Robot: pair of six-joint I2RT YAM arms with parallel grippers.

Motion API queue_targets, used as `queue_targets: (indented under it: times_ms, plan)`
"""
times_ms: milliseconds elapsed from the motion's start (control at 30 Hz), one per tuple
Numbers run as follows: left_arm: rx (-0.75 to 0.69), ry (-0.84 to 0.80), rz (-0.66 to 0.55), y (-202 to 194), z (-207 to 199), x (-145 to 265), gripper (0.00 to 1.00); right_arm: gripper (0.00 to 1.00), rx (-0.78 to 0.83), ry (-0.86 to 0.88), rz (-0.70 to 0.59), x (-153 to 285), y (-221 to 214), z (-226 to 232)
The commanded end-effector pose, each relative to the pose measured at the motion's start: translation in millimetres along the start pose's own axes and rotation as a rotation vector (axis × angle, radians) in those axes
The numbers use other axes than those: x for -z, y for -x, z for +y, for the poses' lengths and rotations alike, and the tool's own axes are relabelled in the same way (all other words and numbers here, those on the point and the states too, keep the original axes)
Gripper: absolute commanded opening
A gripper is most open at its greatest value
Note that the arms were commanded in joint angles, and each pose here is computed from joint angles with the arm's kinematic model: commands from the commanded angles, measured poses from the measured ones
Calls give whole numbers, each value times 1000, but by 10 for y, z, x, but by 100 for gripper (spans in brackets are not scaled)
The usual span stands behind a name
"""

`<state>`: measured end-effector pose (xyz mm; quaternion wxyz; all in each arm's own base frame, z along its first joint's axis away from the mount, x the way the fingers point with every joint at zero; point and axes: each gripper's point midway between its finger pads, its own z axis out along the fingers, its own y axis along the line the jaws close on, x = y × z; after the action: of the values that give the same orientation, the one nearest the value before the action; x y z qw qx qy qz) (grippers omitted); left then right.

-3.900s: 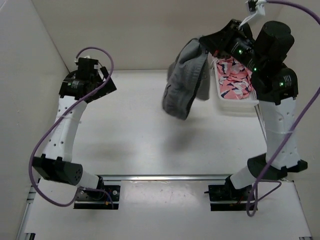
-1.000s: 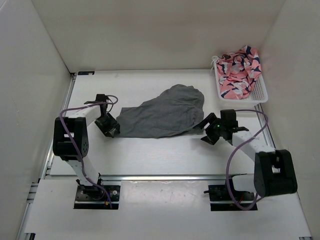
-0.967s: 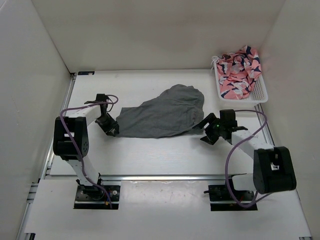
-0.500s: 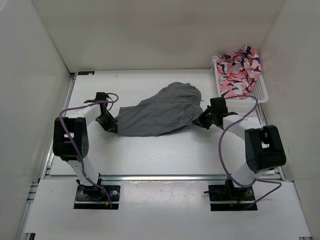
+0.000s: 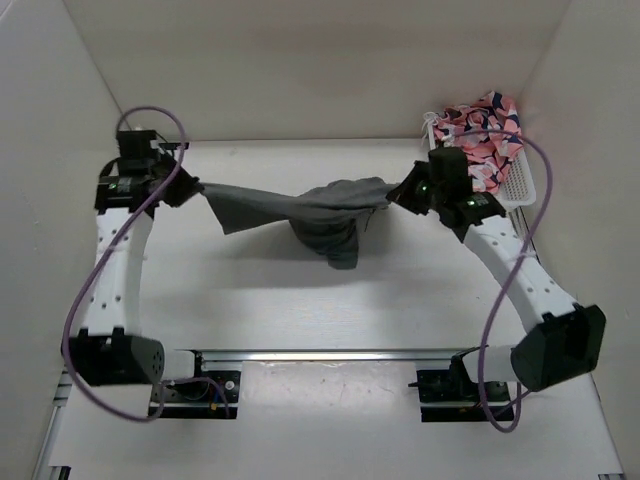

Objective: Fold and stack the shorts
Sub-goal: Flatten the shorts out

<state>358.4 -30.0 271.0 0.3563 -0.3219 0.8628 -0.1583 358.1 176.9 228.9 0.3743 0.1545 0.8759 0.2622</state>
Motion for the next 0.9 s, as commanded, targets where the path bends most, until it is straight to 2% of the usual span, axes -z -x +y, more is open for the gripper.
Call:
queue_targets:
  times_ms: [0, 67, 100, 233, 300, 367, 433, 533, 600, 733, 800, 833, 867]
  plan:
    - [-10, -155, -182, 328, -262, 933, 10, 0, 169, 105, -108, 621, 344, 398]
    - [-16, -232, -303, 477, -381, 1427, 10, 0, 251, 171, -177, 1013, 547, 647]
    - [-14, -254, -341, 521, -402, 1583, 10, 0, 279, 185, -159, 1152, 502, 693]
    - [-3, -362, -489, 544, -482, 2319, 10, 0, 429, 350, -274, 2049, 638, 1059]
    - [2, -431, -589, 557, -515, 2767, 10, 0, 463, 384, -317, 2347, 664, 1103]
    - [13, -434, -645, 577, -479, 3003, 10, 0, 492, 422, -361, 2758, 658, 1126]
    - [1, -443, -703, 552, -437, 3339, 10, 0, 504, 432, -364, 2991, 581, 1069]
    - [5, -462, -744, 542, -432, 3581, 10, 0, 510, 451, -355, 3174, 496, 1038]
    - [0, -446, -743, 540, -403, 3563, 10, 0, 498, 436, -307, 3150, 381, 953]
    - [-11, -418, -704, 591, -427, 3300, 10, 0, 467, 426, -315, 3085, 311, 850]
    - [-21, -373, -636, 610, -422, 2920, 10, 0, 454, 367, -307, 2933, 346, 772]
    - [-21, -368, -630, 699, -473, 2757, 10, 0, 461, 325, -264, 2716, 332, 724]
    - [-21, -328, -569, 681, -437, 2424, 10, 0, 467, 303, -255, 2582, 356, 711]
